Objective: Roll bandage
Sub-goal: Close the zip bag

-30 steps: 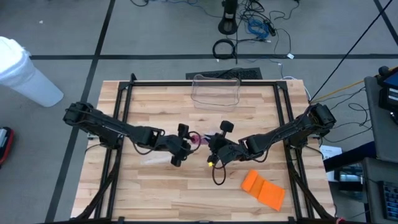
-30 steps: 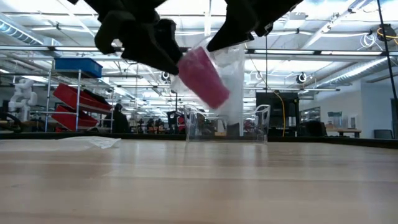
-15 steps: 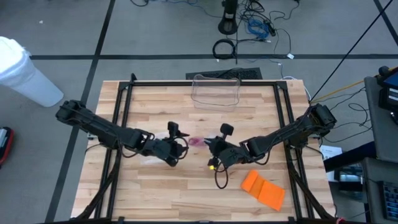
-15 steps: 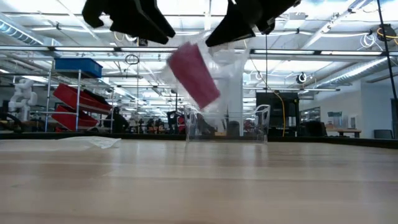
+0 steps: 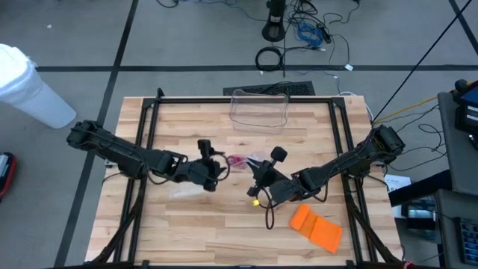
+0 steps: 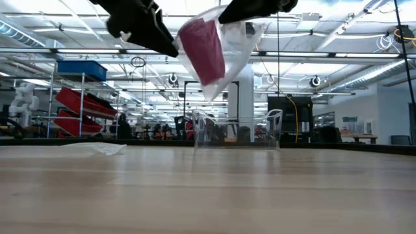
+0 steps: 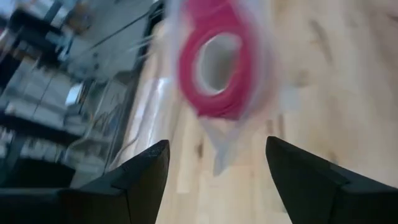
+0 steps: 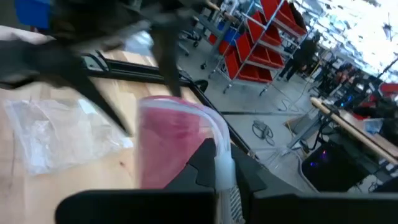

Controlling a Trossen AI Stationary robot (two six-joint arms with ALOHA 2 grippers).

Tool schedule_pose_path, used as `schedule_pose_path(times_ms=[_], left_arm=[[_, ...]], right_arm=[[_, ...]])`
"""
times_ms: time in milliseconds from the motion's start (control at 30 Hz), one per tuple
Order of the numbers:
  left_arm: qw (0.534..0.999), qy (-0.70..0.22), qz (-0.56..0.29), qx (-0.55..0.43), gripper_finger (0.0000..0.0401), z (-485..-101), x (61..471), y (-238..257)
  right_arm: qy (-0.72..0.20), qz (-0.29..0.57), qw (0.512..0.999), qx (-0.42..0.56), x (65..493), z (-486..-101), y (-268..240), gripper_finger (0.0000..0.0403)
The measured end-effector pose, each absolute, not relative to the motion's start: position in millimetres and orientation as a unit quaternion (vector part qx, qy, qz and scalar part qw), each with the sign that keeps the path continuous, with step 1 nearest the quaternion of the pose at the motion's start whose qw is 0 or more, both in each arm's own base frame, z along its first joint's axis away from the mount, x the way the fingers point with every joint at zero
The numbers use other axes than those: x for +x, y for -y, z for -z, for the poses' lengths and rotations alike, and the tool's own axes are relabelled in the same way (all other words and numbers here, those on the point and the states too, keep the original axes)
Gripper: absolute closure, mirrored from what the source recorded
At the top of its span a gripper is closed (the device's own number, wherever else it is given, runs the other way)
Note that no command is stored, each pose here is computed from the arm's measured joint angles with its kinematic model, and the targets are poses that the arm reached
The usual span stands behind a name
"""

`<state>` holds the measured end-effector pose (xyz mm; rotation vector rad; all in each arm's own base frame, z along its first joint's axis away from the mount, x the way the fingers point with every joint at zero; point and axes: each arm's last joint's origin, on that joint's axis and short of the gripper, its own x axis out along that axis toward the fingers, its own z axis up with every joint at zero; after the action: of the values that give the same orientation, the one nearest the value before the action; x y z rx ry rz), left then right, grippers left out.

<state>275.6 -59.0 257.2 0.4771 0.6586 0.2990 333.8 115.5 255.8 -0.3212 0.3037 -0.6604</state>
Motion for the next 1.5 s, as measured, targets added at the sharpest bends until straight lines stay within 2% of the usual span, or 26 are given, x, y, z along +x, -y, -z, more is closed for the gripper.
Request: schedule_pose_path(times_ms=[167, 300, 500, 733, 900, 1033, 1133, 1233, 1400, 1500], left_arm=[[0.909, -0.319, -0.169, 0.208, 0.0132, -257, 277, 50], [0.917, -0.314, -0.135, 0.203, 0.0163, -258, 279, 51], [0.936, -0.293, -0.054, 0.189, 0.0264, -261, 283, 57], [0.928, -0.304, -0.054, 0.207, 0.0389, -259, 282, 56], [0.916, -0.318, -0.090, 0.229, 0.0396, -259, 276, 57], [0.924, -0.303, -0.070, 0.221, 0.0398, -267, 274, 65], [0.930, -0.290, -0.050, 0.222, 0.0399, -274, 274, 75], [0.925, -0.290, -0.042, 0.241, 0.0399, -274, 272, 79], [0.906, -0.323, -0.052, 0.269, 0.0400, -269, 268, 76], [0.910, -0.317, -0.059, 0.260, 0.0400, -269, 267, 81]], right_arm=[[-0.144, 0.315, 0.922, -0.172, 332, -258, -121, 0.0402], [-0.146, 0.329, 0.915, -0.183, 331, -258, -122, 0.0402], [-0.146, 0.327, 0.915, -0.184, 331, -258, -122, 0.0402], [-0.159, 0.309, 0.916, -0.200, 328, -255, -128, 0.0403], [-0.220, 0.231, 0.929, -0.186, 324, -240, -128, 0.0397], [-0.253, 0.200, 0.937, -0.134, 327, -233, -117, 0.0395], [-0.241, 0.203, 0.944, -0.100, 331, -234, -112, 0.0383], [-0.218, 0.199, 0.952, -0.080, 334, -239, -112, 0.0349], [-0.212, 0.193, 0.954, -0.083, 332, -244, -112, 0.0267], [-0.212, 0.187, 0.955, -0.085, 327, -249, -115, 0.0226]])
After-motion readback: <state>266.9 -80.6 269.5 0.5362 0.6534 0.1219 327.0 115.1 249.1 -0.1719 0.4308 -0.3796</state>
